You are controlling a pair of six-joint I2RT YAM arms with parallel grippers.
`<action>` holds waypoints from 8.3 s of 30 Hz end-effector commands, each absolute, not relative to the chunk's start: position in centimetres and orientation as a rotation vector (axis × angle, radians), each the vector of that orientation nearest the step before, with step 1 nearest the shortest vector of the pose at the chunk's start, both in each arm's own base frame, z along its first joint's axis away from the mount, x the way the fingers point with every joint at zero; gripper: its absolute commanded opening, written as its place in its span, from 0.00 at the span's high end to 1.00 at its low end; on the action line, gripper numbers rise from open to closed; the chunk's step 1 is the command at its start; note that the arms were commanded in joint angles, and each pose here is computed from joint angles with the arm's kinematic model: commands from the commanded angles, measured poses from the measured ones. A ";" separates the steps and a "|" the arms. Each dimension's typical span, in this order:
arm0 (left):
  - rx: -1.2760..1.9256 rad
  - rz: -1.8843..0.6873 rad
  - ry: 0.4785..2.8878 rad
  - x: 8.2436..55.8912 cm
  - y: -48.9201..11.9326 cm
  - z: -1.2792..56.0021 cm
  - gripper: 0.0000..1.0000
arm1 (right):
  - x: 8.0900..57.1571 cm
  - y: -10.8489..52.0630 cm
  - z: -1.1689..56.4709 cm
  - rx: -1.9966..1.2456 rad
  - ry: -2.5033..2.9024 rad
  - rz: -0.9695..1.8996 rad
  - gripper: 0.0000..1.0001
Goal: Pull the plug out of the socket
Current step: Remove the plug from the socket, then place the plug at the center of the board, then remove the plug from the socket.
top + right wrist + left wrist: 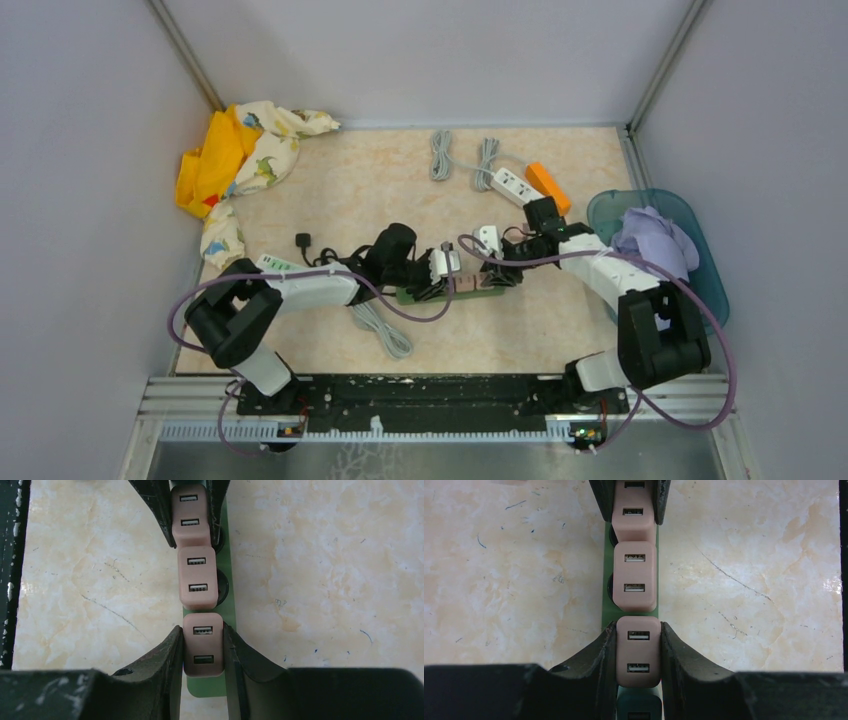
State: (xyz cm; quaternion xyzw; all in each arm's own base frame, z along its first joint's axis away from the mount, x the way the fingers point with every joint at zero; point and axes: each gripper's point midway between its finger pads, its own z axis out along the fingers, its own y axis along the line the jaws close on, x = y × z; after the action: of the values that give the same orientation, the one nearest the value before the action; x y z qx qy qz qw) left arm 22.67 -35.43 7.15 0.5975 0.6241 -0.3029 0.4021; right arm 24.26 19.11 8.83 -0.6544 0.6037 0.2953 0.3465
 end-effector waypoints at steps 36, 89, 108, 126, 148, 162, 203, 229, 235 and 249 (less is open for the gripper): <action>1.538 -0.774 1.633 21.7 -34.6 5.8 1.00 | 24.8 21.6 13.6 -1.618 1.373 0.894 1.00; 1.525 -0.770 1.616 21.6 -34.3 6.1 1.00 | 25.9 17.4 18.9 -1.463 1.357 0.895 1.00; 1.517 -0.768 1.607 21.5 -34.2 6.3 1.00 | 38.7 8.8 17.1 -0.574 1.799 0.390 0.98; 1.510 -0.765 1.601 21.5 -34.1 6.4 1.00 | 41.1 3.4 11.7 -0.442 2.032 0.087 0.71; 1.505 -0.761 1.594 21.4 -34.0 6.5 1.00 | 36.3 10.8 16.1 -0.856 1.793 0.496 0.44; 1.503 -0.750 1.640 22.1 -34.4 6.0 0.63 | 32.4 14.1 18.7 -1.026 1.599 0.721 0.45; 0.977 -0.665 1.350 21.0 -26.8 14.0 0.00 | 24.6 21.2 15.4 -1.522 1.355 0.886 0.31; 1.088 -0.712 1.350 20.3 -28.0 13.0 0.14 | 23.9 25.0 8.6 -1.810 1.462 0.706 0.75; 1.090 -0.713 1.349 20.3 -28.0 13.0 0.13 | 23.9 25.0 8.8 -1.817 1.461 0.708 0.89; 1.098 -0.715 1.367 20.6 -28.3 12.9 0.00 | 23.6 24.7 9.2 -1.853 1.481 0.717 1.00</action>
State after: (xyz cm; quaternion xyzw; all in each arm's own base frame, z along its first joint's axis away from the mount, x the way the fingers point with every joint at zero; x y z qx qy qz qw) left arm 20.13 -27.63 11.82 0.4659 0.5959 -0.3016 0.5804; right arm 22.91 23.59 7.26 -0.6941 0.5920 0.2735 0.3050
